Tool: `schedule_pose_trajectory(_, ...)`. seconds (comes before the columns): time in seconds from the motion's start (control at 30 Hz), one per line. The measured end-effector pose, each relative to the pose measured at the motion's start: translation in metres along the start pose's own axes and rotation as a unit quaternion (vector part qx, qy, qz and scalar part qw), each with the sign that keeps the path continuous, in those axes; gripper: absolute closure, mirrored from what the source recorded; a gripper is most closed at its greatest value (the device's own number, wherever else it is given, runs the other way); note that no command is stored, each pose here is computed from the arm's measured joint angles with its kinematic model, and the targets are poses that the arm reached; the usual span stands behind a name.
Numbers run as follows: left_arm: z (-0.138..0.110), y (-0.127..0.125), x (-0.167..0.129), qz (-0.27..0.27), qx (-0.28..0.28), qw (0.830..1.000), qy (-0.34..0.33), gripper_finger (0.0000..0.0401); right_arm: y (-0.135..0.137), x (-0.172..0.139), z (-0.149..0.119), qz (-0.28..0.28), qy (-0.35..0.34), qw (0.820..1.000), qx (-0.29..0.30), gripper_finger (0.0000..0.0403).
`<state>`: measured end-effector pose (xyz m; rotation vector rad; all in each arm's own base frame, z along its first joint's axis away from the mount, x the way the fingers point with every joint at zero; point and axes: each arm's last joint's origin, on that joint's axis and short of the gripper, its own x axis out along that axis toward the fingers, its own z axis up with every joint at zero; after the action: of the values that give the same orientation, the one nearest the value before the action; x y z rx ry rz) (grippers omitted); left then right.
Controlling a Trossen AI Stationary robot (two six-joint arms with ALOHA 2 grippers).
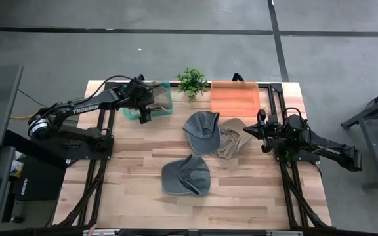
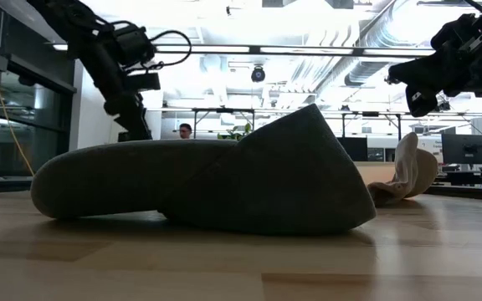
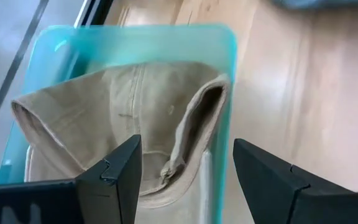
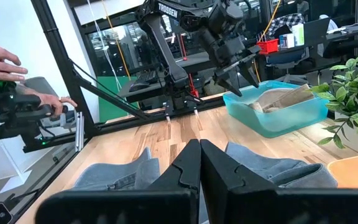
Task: Pick & Place hat
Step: Put the bottom blue cap into the orange bin
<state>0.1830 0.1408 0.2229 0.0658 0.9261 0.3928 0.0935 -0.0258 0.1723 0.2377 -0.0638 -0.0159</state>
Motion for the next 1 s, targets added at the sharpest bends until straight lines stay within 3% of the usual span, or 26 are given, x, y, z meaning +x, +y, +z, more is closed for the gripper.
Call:
schedule_pose_trajectory(0.27,0.005,-0.002,-0.019,-0.04,-0.072,0.995,-0.063,0.0192,0.0,0.0,0.0,0.0,0.0,1.0,0.0,0.0402)
schedule_pose_trajectory(0.57,0.011,-0.017,-0.038,-0.097,-0.172,0.975,-0.098,0.0192,0.0,0.0,0.0,0.0,0.0,1.0,0.0,0.0402)
schedule_pose_trajectory(0.87,0.017,-0.047,-0.05,-0.252,-0.216,0.939,-0.09,0.0192,0.0,0.0,0.0,0.0,0.0,1.0,0.0,0.0402)
schedule_pose_trajectory(1.0,0.02,-0.061,-0.053,-0.287,-0.211,0.931,-0.079,0.0192,0.0,0.0,0.0,0.0,0.0,1.0,0.0,0.0402)
